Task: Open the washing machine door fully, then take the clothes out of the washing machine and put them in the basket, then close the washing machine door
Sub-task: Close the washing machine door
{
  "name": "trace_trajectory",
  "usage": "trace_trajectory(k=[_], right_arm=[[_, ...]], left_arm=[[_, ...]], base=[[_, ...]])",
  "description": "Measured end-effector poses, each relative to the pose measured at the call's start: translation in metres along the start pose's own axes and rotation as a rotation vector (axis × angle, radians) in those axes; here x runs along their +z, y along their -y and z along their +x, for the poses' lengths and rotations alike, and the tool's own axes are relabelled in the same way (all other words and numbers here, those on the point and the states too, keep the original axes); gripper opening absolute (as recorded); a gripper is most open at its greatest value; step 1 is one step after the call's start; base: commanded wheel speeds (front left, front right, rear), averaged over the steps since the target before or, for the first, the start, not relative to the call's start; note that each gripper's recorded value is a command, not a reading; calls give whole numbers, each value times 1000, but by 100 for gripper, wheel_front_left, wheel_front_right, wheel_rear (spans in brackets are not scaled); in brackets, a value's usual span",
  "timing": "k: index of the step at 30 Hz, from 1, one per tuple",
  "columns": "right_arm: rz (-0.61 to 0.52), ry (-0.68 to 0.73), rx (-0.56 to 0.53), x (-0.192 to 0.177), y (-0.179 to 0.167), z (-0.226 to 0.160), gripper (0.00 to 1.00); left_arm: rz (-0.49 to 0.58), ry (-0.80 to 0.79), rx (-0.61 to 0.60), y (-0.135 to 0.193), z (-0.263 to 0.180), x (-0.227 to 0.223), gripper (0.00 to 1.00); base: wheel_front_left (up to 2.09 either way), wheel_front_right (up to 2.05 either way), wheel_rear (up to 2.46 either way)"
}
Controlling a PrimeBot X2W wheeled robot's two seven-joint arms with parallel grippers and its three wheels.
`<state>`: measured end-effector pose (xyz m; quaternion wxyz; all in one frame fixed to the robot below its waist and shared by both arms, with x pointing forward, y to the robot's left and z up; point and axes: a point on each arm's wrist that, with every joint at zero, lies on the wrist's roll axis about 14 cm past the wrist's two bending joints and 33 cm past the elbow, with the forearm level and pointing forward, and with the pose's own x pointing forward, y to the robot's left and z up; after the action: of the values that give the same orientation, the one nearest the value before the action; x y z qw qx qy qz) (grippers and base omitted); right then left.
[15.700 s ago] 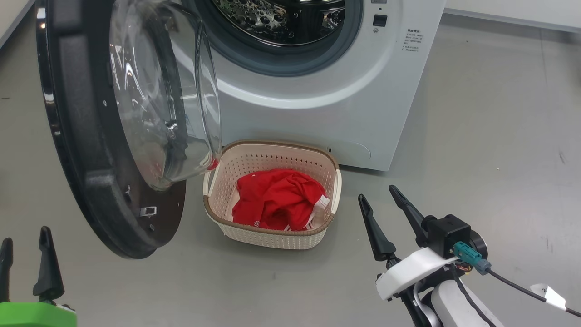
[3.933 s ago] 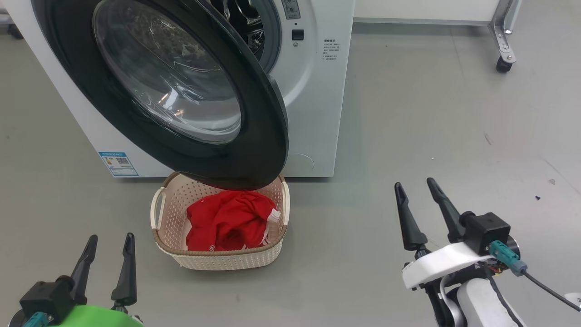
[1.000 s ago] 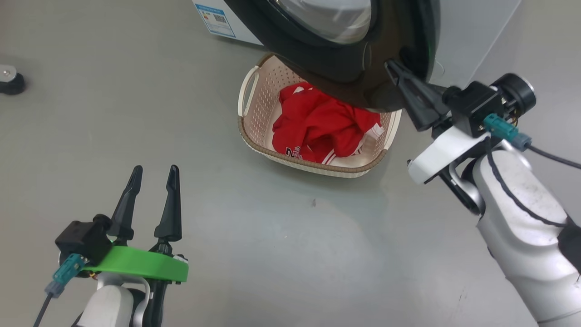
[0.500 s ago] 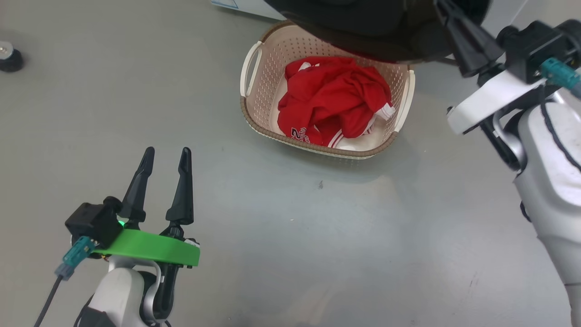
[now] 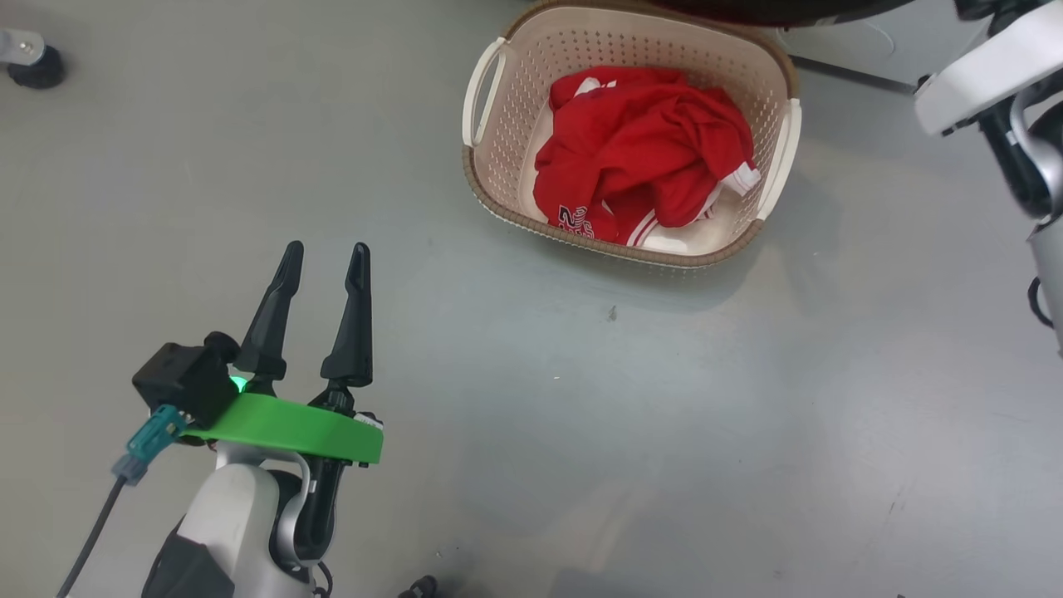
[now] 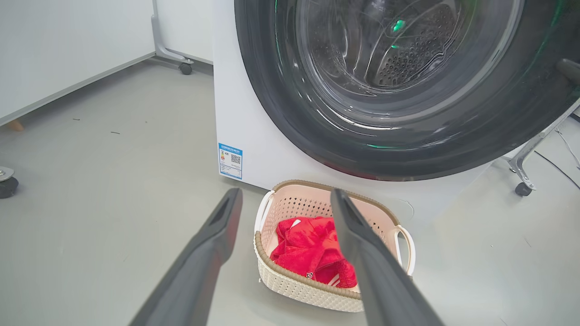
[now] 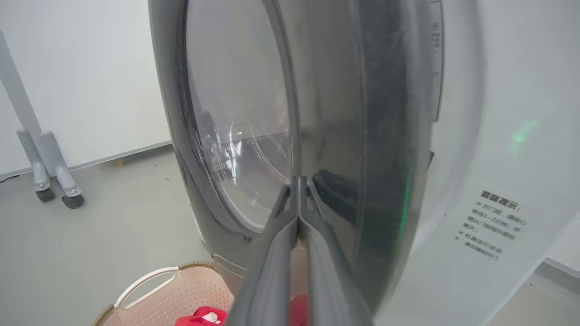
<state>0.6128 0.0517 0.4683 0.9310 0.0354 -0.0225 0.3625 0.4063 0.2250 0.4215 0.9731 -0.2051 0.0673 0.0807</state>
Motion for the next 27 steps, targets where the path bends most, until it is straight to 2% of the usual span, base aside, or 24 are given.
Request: trace_trajectory(k=[9,12,27], right_arm=[[13,22,-63,1,25,16,0],[57,30,-100,-1,34,19,0],[35,25,-191,-8,69,33,0]], left_arm=[[5,-21,18,-6,3,-8,100],[8,-26,20,-7,6,-9,100],[13,-44,58,-20,15,-18,100]], base=[[0,0,0],[0,0,0],[0,0,0]])
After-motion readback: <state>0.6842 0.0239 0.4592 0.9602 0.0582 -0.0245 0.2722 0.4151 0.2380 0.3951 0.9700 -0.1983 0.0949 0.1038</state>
